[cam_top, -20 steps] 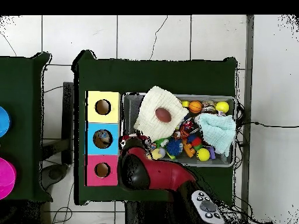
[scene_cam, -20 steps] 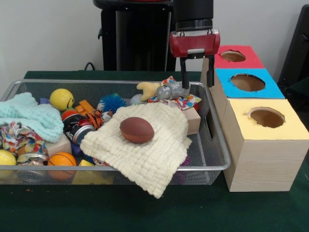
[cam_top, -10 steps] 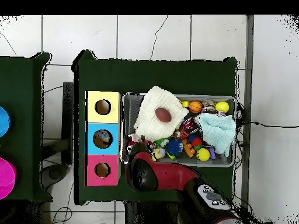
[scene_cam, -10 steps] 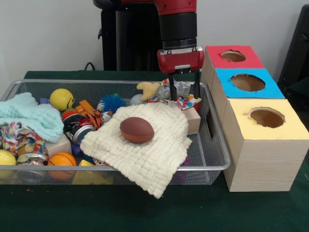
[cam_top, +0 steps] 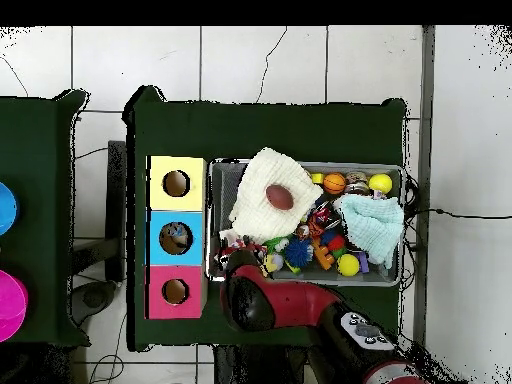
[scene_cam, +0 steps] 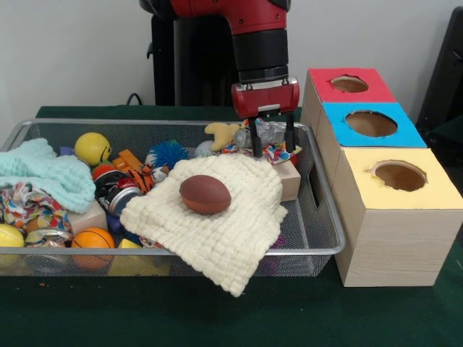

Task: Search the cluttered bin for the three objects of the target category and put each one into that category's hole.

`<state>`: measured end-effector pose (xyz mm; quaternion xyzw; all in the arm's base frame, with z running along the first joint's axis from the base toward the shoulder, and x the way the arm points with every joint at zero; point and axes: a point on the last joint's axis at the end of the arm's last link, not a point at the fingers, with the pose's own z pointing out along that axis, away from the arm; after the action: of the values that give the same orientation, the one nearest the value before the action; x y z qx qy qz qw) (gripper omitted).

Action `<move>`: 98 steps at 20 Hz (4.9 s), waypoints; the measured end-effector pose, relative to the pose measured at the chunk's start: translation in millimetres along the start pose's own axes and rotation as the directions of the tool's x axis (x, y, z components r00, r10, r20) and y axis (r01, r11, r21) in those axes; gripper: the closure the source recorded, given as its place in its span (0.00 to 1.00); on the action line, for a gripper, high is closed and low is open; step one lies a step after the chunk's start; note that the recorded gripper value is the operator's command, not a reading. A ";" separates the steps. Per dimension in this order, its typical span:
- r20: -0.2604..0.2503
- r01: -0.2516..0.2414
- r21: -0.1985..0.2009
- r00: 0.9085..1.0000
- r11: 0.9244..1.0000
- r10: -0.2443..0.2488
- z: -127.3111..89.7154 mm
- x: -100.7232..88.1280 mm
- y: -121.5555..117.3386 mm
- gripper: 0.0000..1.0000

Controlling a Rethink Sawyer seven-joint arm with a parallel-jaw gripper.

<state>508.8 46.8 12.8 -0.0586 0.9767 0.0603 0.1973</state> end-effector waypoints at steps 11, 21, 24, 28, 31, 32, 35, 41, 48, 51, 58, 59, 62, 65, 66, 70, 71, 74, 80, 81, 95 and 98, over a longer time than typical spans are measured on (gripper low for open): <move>0.043 -0.008 0.026 0.999 1.000 0.007 -6.0 -22.0 -25.8 0.00; 0.071 -0.005 0.045 0.997 0.999 0.002 -10.2 -57.1 -43.1 0.00; 0.105 -0.004 0.060 0.995 0.998 -0.002 -5.9 -75.6 -52.0 0.00; 0.133 0.003 0.074 0.991 0.997 -0.013 0.0 -90.5 -61.1 0.00; 0.149 0.014 0.081 0.988 0.997 -0.026 4.8 -98.0 -66.4 0.00; 0.155 0.019 0.083 0.987 0.996 -0.031 6.3 -100.4 -68.3 0.00; 0.165 0.031 0.089 0.985 0.996 -0.046 12.0 -105.0 -72.7 0.00; 0.179 0.048 0.091 0.982 0.995 -0.064 31.6 -99.0 -78.9 0.00; 0.222 0.046 0.122 0.972 0.991 -0.073 57.7 -80.7 -88.8 0.00; 0.246 0.067 0.159 0.964 0.985 -0.105 65.2 -77.1 -93.5 0.00; 0.245 0.135 0.234 0.950 0.963 -0.193 68.9 -73.8 -99.9 0.00; 0.237 0.152 0.249 0.948 0.956 -0.213 69.0 -73.4 -101.8 0.00; 0.225 0.187 0.269 0.942 0.945 -0.250 68.7 -71.9 -105.5 0.00; 0.213 0.212 0.274 0.938 0.938 -0.274 69.0 -70.9 -108.8 0.00; 0.206 0.220 0.274 0.937 0.936 -0.281 69.3 -70.7 -110.4 0.00; 0.170 0.235 0.273 0.943 0.933 -0.287 70.4 -70.4 -119.6 0.00; 0.156 0.225 0.269 0.949 0.936 -0.273 71.2 -73.3 -124.6 0.00; 0.139 0.207 0.260 0.959 0.943 -0.249 72.5 -76.3 -129.8 0.00; 0.098 0.176 0.230 0.974 0.957 -0.202 73.8 -83.6 -133.2 0.00; 0.092 0.172 0.226 0.976 0.959 -0.197 73.8 -84.7 -133.4 0.00; 0.056 0.156 0.205 0.984 0.966 -0.170 75.8 -90.9 -134.2 1.00; 0.056 0.155 0.203 0.984 0.967 -0.170 76.4 -90.8 -133.7 1.00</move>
<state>639.3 -66.0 -34.1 -0.1163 0.9619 -0.0514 0.2420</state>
